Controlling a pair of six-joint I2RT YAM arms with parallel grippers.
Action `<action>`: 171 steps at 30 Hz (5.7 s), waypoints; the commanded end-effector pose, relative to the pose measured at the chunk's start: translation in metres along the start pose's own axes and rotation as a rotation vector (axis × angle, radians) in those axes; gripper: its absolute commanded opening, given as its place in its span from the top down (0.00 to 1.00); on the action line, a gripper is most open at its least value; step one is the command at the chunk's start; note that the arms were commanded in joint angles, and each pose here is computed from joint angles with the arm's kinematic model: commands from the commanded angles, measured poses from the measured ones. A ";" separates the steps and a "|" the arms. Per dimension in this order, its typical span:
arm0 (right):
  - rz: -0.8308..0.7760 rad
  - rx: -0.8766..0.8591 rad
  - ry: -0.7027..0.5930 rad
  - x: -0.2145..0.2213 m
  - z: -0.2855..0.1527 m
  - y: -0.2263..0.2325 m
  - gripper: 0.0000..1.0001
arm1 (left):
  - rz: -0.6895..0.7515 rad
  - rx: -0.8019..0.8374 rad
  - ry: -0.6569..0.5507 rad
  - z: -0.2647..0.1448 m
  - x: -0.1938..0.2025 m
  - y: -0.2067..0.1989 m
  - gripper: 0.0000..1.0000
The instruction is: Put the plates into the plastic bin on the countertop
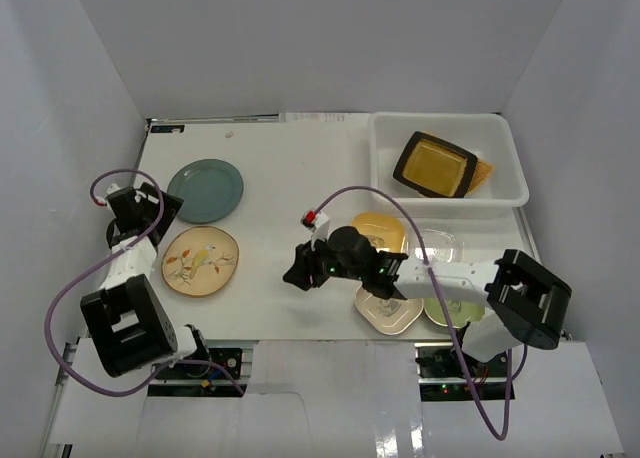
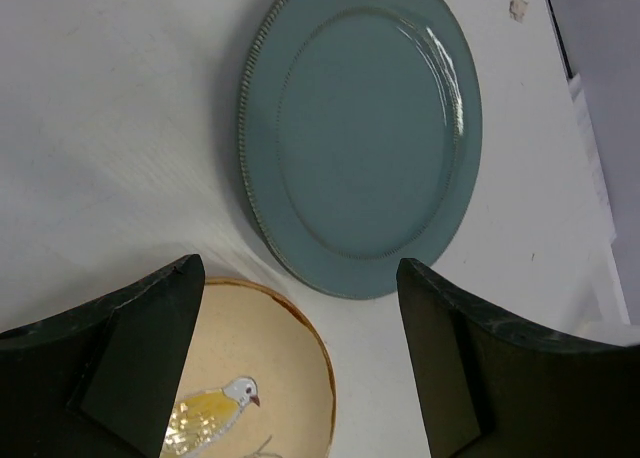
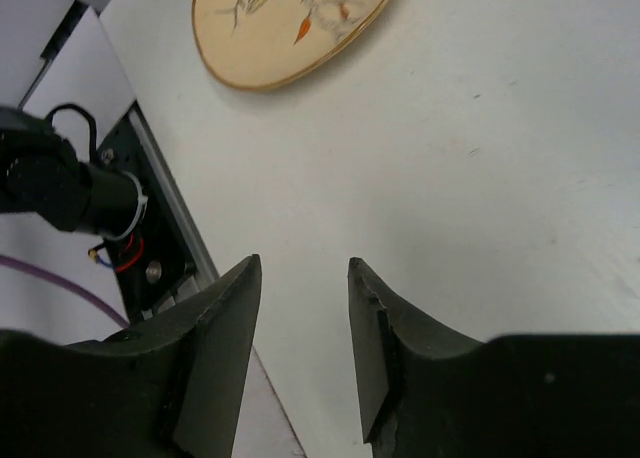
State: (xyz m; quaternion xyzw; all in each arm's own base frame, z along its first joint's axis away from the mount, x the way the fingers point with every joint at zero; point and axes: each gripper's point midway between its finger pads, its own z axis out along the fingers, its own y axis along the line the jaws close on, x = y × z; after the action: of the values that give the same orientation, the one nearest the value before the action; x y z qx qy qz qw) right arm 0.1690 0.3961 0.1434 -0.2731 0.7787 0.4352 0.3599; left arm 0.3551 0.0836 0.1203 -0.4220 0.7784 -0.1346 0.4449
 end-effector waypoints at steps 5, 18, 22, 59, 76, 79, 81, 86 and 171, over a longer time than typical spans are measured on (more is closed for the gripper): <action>-0.016 -0.191 0.012 0.021 0.007 0.058 0.52 | -0.001 0.157 0.058 0.053 -0.017 0.001 0.13; -0.041 -0.164 0.014 0.019 0.018 0.054 0.52 | -0.082 0.213 0.173 0.118 0.008 0.024 0.29; -0.044 -0.146 0.001 0.015 0.021 0.053 0.52 | -0.143 0.270 0.194 0.133 0.022 0.026 0.43; 0.306 0.131 -0.203 -0.177 0.084 -0.134 0.10 | -0.430 0.956 0.311 -0.039 0.027 -0.122 1.00; 0.338 -0.099 -0.310 -0.197 0.028 -0.097 0.92 | -0.077 1.048 0.398 -0.121 0.071 -0.169 0.83; 0.273 -0.099 -0.388 -0.221 -0.017 -0.088 0.92 | 0.071 1.012 0.388 -0.133 0.076 -0.169 0.39; 0.263 -0.083 -0.428 -0.232 -0.044 -0.096 0.92 | 0.134 0.962 0.362 -0.142 0.079 -0.172 0.24; 0.288 0.147 -0.562 -0.247 -0.151 -0.180 0.92 | 0.324 0.963 0.331 -0.163 0.099 -0.173 0.08; 0.291 0.010 -0.275 -0.127 0.085 -0.058 0.92 | 0.490 0.663 -0.242 -0.223 0.055 -0.135 0.02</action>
State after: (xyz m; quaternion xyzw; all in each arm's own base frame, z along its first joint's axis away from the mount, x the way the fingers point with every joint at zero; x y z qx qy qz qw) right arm 0.2477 0.4992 0.0703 -0.1045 0.8377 0.4711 0.2559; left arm 0.2377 -0.0752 0.2915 -0.0790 0.7164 -0.2072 0.6615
